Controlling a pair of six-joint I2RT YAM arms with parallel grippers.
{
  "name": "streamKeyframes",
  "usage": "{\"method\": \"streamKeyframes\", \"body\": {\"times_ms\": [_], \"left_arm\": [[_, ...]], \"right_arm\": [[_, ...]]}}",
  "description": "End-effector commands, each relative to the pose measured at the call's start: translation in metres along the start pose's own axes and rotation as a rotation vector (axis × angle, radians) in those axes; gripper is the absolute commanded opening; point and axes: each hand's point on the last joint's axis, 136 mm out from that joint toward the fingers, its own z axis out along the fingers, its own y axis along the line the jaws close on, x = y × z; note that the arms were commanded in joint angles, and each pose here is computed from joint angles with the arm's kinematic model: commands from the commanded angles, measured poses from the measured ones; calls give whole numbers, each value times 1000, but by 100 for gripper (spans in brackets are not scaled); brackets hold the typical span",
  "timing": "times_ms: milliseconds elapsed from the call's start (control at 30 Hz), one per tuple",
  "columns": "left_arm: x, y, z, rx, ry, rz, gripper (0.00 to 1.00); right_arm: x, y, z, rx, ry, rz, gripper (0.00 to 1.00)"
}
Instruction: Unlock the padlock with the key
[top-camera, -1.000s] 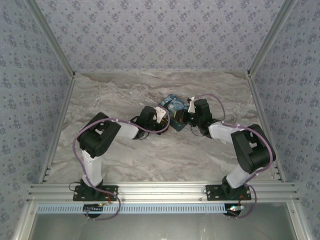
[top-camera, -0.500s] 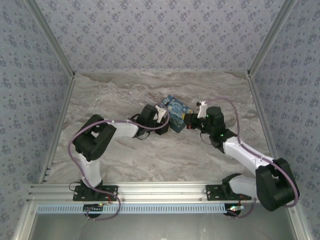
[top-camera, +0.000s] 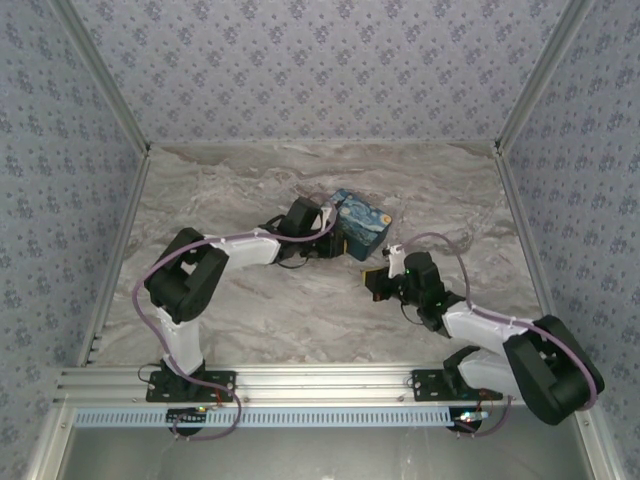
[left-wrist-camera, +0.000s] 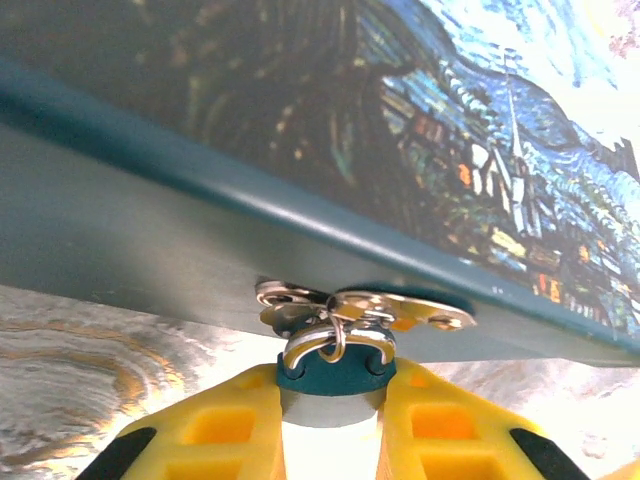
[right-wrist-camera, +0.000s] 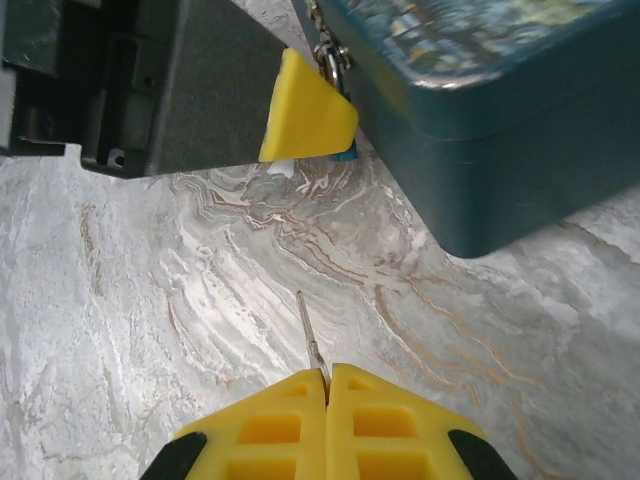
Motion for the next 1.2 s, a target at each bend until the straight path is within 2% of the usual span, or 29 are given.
{"method": "streamKeyframes", "body": {"times_ms": [0,500,700,1167], "left_arm": [[-11,-32,-10,80,-3,-55,13],[-22,-53,-20,162,-60,-206,11],[-27,-54,-23,184,-97,-278,14],[-28,-58,-25,219,-108,-344,13]], "right_arm": [[-9,6,8,-20,-56,-74,0],[-4,-8,28,50,-91,-90,0],[-4,-15,29,91,-106,-83,0],[-19,-13,29,88,-168,-87,0]]}}
